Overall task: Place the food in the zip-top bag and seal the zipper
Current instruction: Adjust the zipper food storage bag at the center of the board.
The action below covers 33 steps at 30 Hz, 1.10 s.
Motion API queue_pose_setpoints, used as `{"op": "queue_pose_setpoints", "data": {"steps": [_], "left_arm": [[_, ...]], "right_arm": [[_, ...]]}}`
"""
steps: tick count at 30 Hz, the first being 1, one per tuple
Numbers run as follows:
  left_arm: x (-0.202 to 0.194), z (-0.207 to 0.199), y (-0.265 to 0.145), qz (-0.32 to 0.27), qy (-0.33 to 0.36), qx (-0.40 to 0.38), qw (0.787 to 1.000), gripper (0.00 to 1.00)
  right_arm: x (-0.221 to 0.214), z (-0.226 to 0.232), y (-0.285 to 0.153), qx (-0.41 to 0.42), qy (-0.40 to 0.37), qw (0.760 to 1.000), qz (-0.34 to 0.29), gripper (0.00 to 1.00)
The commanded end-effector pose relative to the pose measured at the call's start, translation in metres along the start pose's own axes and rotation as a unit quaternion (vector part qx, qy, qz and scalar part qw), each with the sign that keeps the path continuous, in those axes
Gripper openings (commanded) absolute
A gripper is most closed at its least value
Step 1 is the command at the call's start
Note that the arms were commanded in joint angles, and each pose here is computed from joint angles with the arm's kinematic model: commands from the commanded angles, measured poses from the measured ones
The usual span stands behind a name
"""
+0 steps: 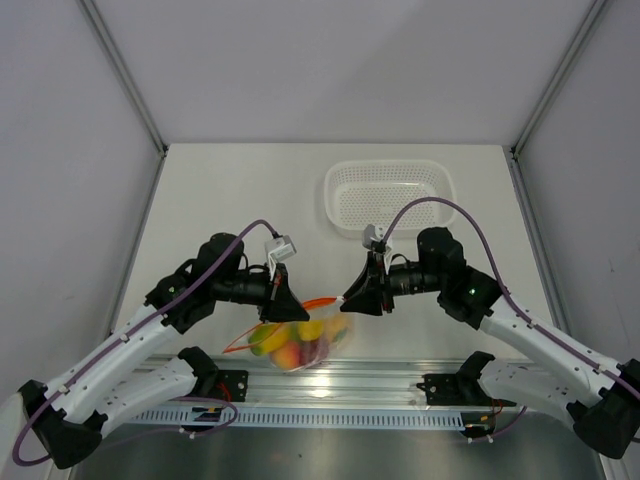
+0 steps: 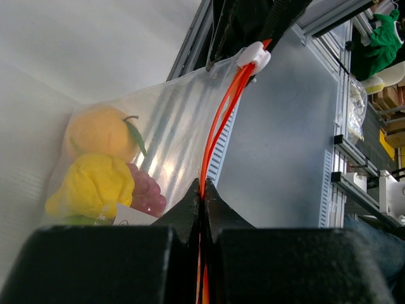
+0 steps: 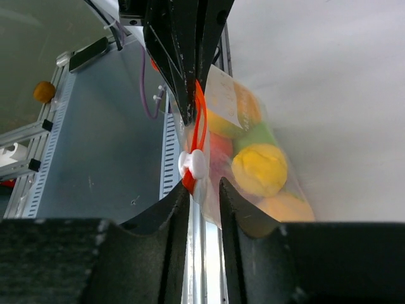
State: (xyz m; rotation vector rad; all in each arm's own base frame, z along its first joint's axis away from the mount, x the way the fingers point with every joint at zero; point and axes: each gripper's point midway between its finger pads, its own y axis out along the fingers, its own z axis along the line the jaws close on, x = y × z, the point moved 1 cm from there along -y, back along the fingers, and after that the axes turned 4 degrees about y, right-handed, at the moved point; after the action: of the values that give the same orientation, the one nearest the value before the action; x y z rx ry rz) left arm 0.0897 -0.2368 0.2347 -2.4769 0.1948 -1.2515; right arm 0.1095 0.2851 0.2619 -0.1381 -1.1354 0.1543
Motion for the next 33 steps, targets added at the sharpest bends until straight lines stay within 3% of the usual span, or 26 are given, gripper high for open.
{"op": "queue_pose_setpoints", "data": {"steps": [1,3,7,12,13,15,16,18,20,33], "left_arm": [[0.007,-0.007,-0.003,-0.014,0.026,-0.025,0.999,0.00],[0.006,-0.007,-0.003,-0.013,0.025,-0.027,0.999,0.01],[0.005,-0.006,-0.003,-0.013,0.024,-0.025,0.999,0.01],[0.014,-0.012,-0.009,-0.034,0.047,-0.026,0.998,0.04],[0.018,-0.013,-0.010,-0.043,0.053,-0.022,0.997,0.22],[0.030,-0.016,-0.015,-0.071,0.075,-0.014,0.995,0.36],[0.034,-0.021,-0.018,-0.084,0.086,-0.017,0.993,0.55],[0.046,-0.030,-0.022,-0.114,0.108,-0.031,0.987,0.69],[0.049,-0.034,-0.022,-0.122,0.118,-0.040,0.985,0.78],[0.050,-0.006,0.008,-0.107,0.149,0.082,0.980,0.86]], "right_arm": [[0.009,0.007,0.004,0.034,-0.027,0.999,-0.012,0.27],[0.010,0.007,0.006,0.041,-0.026,0.999,-0.012,0.22],[0.009,0.011,0.011,0.057,-0.016,0.998,-0.010,0.00],[0.009,0.011,0.016,0.062,0.006,0.998,-0.013,0.00],[0.011,0.010,0.017,0.060,0.007,0.998,-0.019,0.00],[0.008,0.009,0.019,0.054,0.042,0.997,-0.022,0.00],[0.011,0.005,0.021,0.045,0.051,0.997,-0.030,0.00],[0.013,-0.002,0.023,0.023,0.092,0.995,-0.037,0.00],[0.014,-0.012,0.025,-0.007,0.121,0.992,-0.045,0.00],[0.030,-0.019,0.013,-0.025,0.225,0.971,-0.079,0.00]]}}
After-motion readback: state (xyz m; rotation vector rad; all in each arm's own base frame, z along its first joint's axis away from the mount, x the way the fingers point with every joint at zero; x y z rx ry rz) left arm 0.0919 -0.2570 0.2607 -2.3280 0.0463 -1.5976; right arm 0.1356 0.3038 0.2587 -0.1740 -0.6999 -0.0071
